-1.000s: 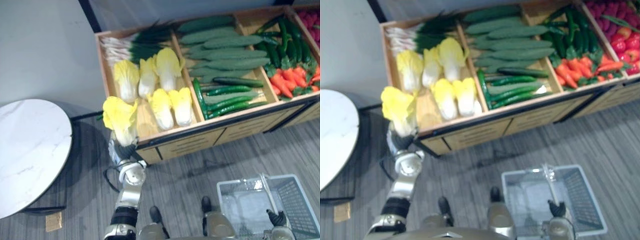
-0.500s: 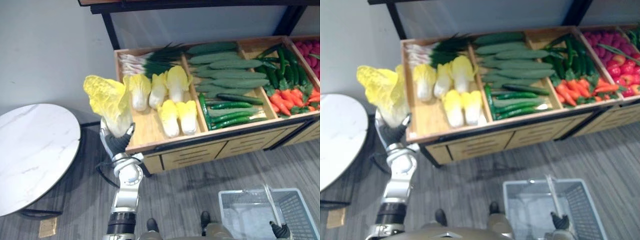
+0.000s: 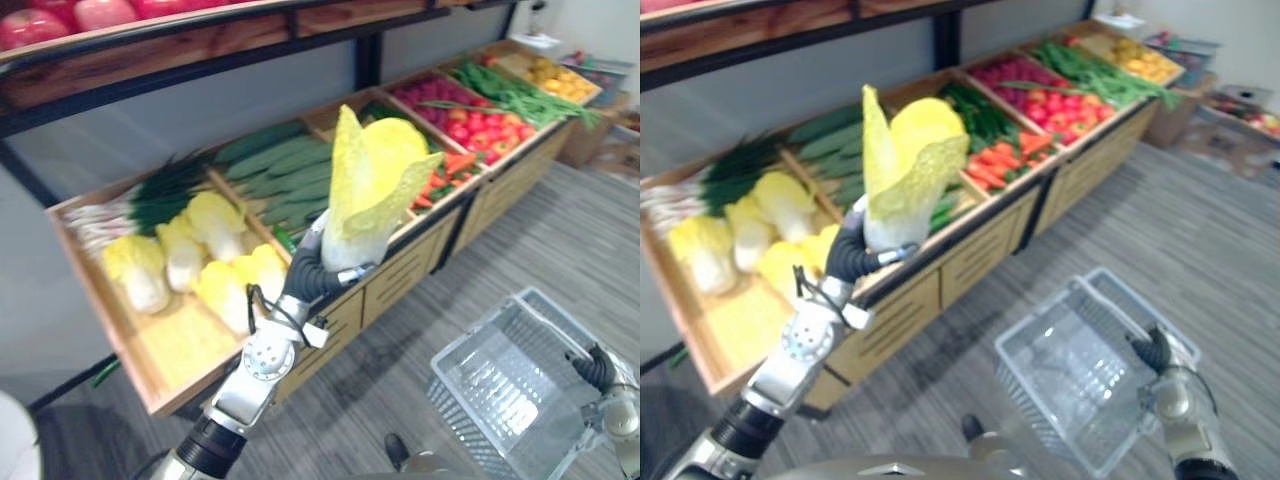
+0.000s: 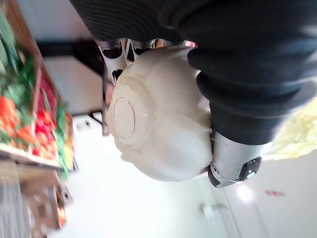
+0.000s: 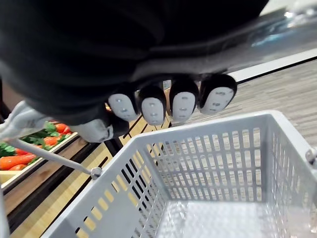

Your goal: Pick vegetable in the basket

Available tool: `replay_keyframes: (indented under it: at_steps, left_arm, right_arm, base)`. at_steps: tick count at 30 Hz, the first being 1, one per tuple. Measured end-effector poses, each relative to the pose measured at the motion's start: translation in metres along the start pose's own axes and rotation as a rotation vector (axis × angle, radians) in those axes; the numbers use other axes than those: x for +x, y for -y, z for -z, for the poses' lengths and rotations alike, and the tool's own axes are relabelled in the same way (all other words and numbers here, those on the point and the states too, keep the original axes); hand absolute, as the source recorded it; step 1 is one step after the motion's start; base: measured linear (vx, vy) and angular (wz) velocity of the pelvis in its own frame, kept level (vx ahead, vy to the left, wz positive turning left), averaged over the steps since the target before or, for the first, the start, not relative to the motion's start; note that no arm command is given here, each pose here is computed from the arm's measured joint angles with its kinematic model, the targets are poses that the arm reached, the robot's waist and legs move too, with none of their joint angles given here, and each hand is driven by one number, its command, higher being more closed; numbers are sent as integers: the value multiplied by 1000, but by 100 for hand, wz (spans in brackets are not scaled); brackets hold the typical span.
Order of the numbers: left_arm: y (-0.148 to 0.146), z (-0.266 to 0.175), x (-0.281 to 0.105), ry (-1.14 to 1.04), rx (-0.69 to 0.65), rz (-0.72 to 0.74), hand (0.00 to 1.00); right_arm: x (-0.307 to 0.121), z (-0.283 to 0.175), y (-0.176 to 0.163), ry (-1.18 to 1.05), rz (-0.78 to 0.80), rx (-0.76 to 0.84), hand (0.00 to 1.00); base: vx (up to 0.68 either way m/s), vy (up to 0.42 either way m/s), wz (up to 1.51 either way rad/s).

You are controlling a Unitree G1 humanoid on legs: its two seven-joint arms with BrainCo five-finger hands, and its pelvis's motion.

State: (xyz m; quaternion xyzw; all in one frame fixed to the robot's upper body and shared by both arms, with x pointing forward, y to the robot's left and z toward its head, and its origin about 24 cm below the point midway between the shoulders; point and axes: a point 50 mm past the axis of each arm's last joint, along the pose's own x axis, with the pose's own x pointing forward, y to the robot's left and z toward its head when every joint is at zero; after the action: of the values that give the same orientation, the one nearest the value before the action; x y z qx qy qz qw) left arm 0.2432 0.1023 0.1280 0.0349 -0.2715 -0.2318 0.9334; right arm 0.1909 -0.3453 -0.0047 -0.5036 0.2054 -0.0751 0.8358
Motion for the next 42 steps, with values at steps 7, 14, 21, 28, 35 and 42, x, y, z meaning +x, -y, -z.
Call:
replay_keyframes:
  at_steps: [7,14,21,28,35,42]
  left_arm:
    - [21,-6,7,23,-58,260,100]
    - [36,-5,4,-5,-67,495,100]
    - [54,10,-9,-88,-71,665,100]
    - [55,40,-31,-249,-5,743,100]
    - [67,59,-46,-324,62,852,100]
    - [83,82,-44,-361,176,935,100]
  right_arm:
    - [13,-76,25,342,22,-100,100]
    - [13,-153,35,721,-13,-241,100]
    - [16,-148,33,719,-88,-348,100]
    - [17,-145,38,706,-88,-344,100]
    - [19,-163,50,752,-43,-269,100]
    - [13,-182,49,826,-28,-182,100]
  base:
    - [-10,4,-73]
    - [-50,-9,-44]
    - [-56,-49,-7]
    - [-55,-52,0]
    - [-29,-41,-1]
    - [-19,-23,1]
